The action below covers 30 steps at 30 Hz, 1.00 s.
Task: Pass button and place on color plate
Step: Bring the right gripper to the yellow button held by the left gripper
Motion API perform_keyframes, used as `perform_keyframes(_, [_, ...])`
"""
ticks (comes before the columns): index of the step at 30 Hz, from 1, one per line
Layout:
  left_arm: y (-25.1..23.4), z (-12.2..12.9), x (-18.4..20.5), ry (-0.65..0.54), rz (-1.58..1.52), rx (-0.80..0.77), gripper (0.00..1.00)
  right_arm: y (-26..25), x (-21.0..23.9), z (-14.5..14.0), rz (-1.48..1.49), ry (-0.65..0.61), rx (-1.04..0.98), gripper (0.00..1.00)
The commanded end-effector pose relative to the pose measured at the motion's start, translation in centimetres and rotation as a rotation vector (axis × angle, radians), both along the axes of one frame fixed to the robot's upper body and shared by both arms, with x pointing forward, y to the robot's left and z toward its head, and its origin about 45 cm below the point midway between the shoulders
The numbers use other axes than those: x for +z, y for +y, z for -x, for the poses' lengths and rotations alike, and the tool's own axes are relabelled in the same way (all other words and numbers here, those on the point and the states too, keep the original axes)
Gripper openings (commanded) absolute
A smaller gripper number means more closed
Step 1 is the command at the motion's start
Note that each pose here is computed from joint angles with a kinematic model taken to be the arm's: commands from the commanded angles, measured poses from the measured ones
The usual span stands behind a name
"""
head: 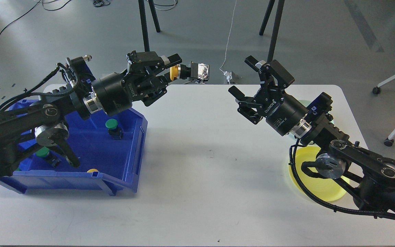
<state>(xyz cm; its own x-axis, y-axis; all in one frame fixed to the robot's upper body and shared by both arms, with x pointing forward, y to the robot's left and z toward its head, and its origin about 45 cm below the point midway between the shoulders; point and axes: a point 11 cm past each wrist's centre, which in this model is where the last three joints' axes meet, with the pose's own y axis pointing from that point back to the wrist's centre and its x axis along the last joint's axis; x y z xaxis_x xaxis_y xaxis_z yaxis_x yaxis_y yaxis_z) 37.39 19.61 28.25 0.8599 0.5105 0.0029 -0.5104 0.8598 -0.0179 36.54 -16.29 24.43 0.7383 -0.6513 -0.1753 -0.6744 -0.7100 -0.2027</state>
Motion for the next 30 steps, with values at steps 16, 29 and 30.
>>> perform_keyframes(16, [0.1, 0.1, -0.2, 0.005, 0.001, 0.004, 0.19, 5.8, 0.3, -0.9, -0.005, -0.013, 0.091, 0.99])
perform_keyframes(29, [0.4, -0.1, -0.4, 0.02, 0.011, 0.018, 0.19, 6.7, 0.5, -0.8, -0.018, -0.015, 0.104, 0.97])
perform_keyframes(30, [0.4, -0.2, -0.4, 0.02, 0.011, 0.019, 0.19, 6.7, 0.5, -0.9, -0.017, -0.015, 0.103, 0.96])
